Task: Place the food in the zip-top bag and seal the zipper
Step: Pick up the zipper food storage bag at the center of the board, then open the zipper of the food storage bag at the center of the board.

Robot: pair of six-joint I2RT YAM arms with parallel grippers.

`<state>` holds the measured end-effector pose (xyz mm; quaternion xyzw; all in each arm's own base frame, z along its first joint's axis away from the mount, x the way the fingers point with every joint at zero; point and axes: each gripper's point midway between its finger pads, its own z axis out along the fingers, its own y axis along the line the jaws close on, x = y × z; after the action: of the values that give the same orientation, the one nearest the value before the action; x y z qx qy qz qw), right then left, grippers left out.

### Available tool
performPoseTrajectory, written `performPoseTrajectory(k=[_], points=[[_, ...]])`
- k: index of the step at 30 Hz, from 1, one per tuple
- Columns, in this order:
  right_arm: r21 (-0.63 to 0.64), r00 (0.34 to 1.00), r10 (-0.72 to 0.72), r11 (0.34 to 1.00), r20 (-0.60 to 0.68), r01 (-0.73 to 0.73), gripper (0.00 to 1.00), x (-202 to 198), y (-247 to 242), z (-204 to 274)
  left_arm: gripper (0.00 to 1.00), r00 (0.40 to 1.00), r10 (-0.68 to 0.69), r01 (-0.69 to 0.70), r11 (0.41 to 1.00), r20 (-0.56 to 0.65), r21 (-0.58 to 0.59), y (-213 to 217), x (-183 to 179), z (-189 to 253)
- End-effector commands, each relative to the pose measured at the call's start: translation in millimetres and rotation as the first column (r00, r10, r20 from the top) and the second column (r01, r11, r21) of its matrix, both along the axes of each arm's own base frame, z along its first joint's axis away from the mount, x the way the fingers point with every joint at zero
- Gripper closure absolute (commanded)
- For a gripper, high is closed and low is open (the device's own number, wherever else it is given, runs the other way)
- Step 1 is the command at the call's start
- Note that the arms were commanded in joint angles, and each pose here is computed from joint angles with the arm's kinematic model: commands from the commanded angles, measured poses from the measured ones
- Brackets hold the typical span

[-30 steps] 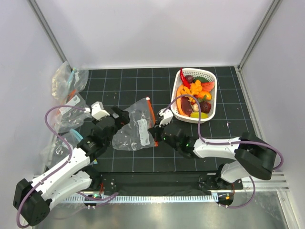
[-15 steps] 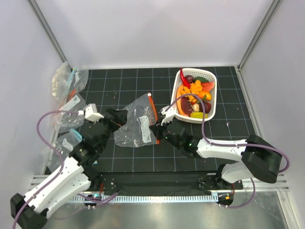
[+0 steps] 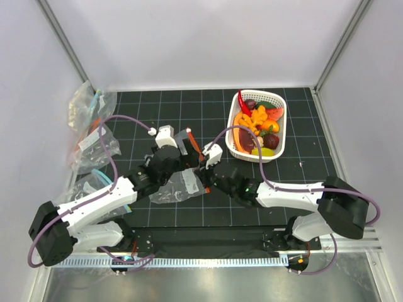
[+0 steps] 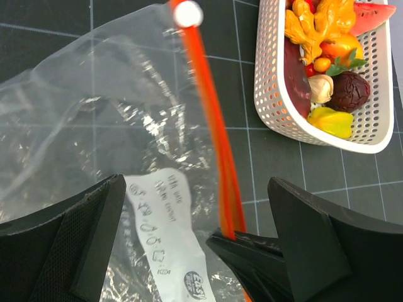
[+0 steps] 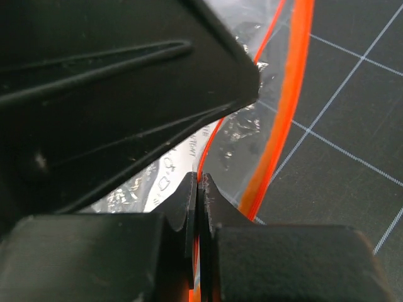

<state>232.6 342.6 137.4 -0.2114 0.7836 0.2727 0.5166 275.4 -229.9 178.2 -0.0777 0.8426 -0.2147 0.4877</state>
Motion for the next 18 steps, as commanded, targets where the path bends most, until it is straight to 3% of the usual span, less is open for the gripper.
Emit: performPoseTrajectory(k=[1, 15, 18], points=[[0.006, 0.999, 0.041, 0.999, 0.034, -0.041, 0.98, 0.1, 15.1, 14.3, 0.00, 0.998, 0.001, -0.001, 1.000, 0.057, 0.004, -4.1, 8.6, 22.1], [-0.007, 0.990, 0.079, 0.997, 0.113, -0.078, 0.98, -14.8, 15.7, 26.9, 0.16, 0.999, 0.027, -0.024, 0.996, -0.026, 0.085, -11.2, 16.9, -3.8], [-0.012, 0.988, 0.091, 0.996, 0.121, -0.090, 0.98, -17.7, 19.3, 26.9, 0.27, 0.999, 0.019, -0.015, 0.995, -0.045, 0.098, -14.7, 17.6, -6.9]])
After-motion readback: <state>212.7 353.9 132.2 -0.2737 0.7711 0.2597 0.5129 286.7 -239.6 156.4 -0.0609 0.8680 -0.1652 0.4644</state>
